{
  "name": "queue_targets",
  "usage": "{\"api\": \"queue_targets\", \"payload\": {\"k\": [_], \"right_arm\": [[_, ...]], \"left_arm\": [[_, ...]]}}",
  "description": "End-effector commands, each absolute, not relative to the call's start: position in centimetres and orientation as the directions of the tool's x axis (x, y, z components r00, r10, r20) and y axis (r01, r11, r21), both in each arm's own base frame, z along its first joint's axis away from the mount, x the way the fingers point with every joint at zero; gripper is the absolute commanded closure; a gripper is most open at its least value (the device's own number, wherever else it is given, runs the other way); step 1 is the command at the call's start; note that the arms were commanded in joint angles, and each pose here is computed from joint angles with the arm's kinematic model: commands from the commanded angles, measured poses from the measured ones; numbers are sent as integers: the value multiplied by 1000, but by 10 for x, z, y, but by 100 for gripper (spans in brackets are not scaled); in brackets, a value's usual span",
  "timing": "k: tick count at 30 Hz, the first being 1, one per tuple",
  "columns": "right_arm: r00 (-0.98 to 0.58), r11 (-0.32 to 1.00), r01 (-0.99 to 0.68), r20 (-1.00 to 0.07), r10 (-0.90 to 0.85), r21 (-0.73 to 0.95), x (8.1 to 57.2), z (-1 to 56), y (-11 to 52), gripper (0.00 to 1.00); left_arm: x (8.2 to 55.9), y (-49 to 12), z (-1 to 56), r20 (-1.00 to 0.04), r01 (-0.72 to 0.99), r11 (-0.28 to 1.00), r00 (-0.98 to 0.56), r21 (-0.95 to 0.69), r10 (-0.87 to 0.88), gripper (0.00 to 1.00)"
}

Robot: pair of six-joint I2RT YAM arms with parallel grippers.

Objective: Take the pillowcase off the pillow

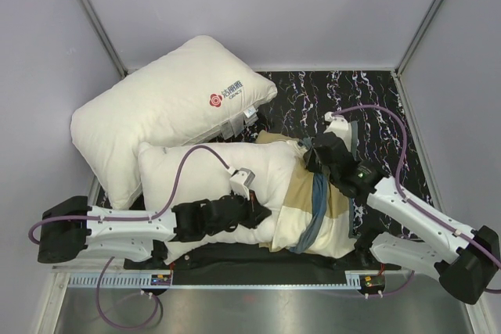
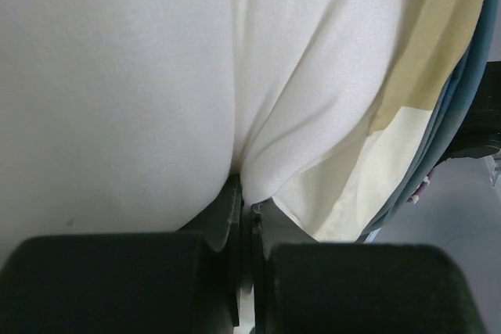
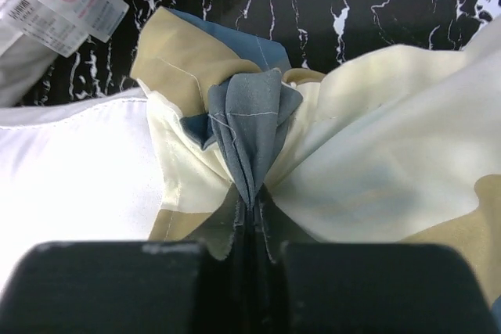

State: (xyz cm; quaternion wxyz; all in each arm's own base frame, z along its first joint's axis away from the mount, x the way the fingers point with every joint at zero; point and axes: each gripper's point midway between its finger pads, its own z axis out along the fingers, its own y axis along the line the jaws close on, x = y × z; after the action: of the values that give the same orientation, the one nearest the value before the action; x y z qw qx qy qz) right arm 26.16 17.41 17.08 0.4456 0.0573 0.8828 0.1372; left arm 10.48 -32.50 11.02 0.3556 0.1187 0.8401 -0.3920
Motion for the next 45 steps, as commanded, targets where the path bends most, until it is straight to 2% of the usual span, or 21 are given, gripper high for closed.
{"api": "queue_targets", "payload": {"k": [1, 2, 8, 16, 20, 28, 29, 32, 33, 35, 36, 40, 45], "right_arm": [[-653, 974, 9, -736, 177, 226, 242, 155, 157, 97], [-645, 978, 16, -745, 169, 208, 244, 159, 154, 100], [-581, 988, 70, -799, 154, 139, 271, 191, 124, 100], [-526, 979, 152, -828, 194, 134, 304, 223, 79, 100], [-545, 975, 156, -810, 216, 155, 305, 215, 74, 100], [-646, 969, 117, -725, 239, 216, 289, 162, 92, 99], [-655, 967, 100, -716, 242, 236, 287, 161, 97, 90], [-682, 962, 55, -694, 231, 267, 280, 158, 107, 74], [-681, 961, 45, -695, 229, 273, 278, 161, 107, 59], [-684, 959, 18, -696, 218, 283, 273, 167, 110, 46], [-667, 955, 0, -712, 221, 297, 271, 179, 111, 34], [-629, 935, -121, -754, 187, 333, 255, 214, 119, 21], [-614, 884, -251, -771, 170, 395, 222, 241, 130, 17]], "left_arm": [[96, -257, 30, -638, 428, 848, -756, -312, 147, 100], [98, -253, 30, -639, 420, 858, -754, -296, 149, 100], [109, -228, 46, -673, 366, 901, -729, -234, 122, 100], [116, -197, 88, -724, 301, 900, -689, -316, -24, 100], [119, -185, 108, -747, 290, 895, -661, -339, -69, 100], [127, -183, 111, -777, 301, 918, -629, -258, -12, 100], [128, -187, 112, -779, 305, 918, -627, -255, -7, 100], [137, -198, 115, -791, 315, 915, -612, -253, -7, 100], [140, -201, 117, -790, 316, 912, -613, -262, -14, 100], [153, -211, 123, -781, 323, 897, -624, -302, -39, 100], [159, -213, 126, -786, 339, 893, -617, -295, -25, 100], [193, -211, 133, -773, 319, 895, -633, -310, -42, 100], [227, -195, 132, -747, 270, 925, -665, -265, -20, 100]]}}
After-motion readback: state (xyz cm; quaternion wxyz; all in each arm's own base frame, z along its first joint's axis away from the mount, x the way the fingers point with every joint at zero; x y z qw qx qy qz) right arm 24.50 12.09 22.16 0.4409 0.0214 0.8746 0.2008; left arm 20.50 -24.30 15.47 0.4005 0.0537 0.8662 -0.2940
